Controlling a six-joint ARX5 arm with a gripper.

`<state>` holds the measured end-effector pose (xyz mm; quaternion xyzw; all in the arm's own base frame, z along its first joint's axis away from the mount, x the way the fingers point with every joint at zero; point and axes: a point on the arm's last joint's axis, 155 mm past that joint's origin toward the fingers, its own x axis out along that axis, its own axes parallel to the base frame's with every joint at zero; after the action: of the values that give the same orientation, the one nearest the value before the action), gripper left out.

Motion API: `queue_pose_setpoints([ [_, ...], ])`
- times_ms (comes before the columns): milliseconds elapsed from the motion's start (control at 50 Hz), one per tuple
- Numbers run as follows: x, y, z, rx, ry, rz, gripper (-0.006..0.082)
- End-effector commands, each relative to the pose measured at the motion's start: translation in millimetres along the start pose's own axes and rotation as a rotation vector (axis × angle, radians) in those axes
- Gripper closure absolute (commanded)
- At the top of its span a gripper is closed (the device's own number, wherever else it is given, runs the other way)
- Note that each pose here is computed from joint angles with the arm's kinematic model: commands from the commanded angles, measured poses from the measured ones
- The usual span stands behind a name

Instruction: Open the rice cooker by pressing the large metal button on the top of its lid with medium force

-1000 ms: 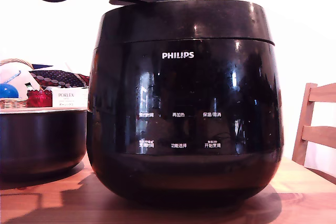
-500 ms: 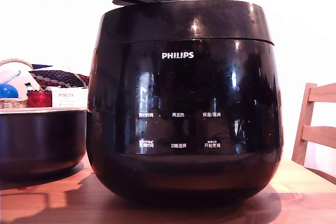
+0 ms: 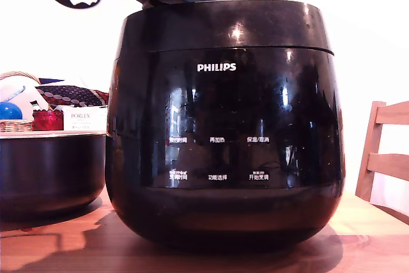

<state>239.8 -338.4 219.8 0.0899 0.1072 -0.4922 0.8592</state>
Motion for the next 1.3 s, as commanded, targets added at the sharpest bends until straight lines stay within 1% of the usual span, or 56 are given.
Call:
queue_pose_setpoints([
  [0, 1, 2, -9, -0.021, -0.001, 0.008, 0.0791],
  [160, -17, 8, 35, -0.02, -0.15, 0.039, 0.0791],
  [240, -27, 12, 51, -0.015, -0.202, 0.067, 0.0791],
  [380, -45, 27, 66, -0.017, -0.248, 0.135, 0.0791],
  [520, -66, 48, 77, -0.016, -0.279, 0.226, 0.0791],
  [780, -118, 96, 83, 0.005, -0.292, 0.424, 0.0791],
  [1060, -165, 142, 67, -0.016, -0.238, 0.615, 0.0791],
  [1280, -195, 165, 61, -0.007, -0.22, 0.731, 0.0791],
])
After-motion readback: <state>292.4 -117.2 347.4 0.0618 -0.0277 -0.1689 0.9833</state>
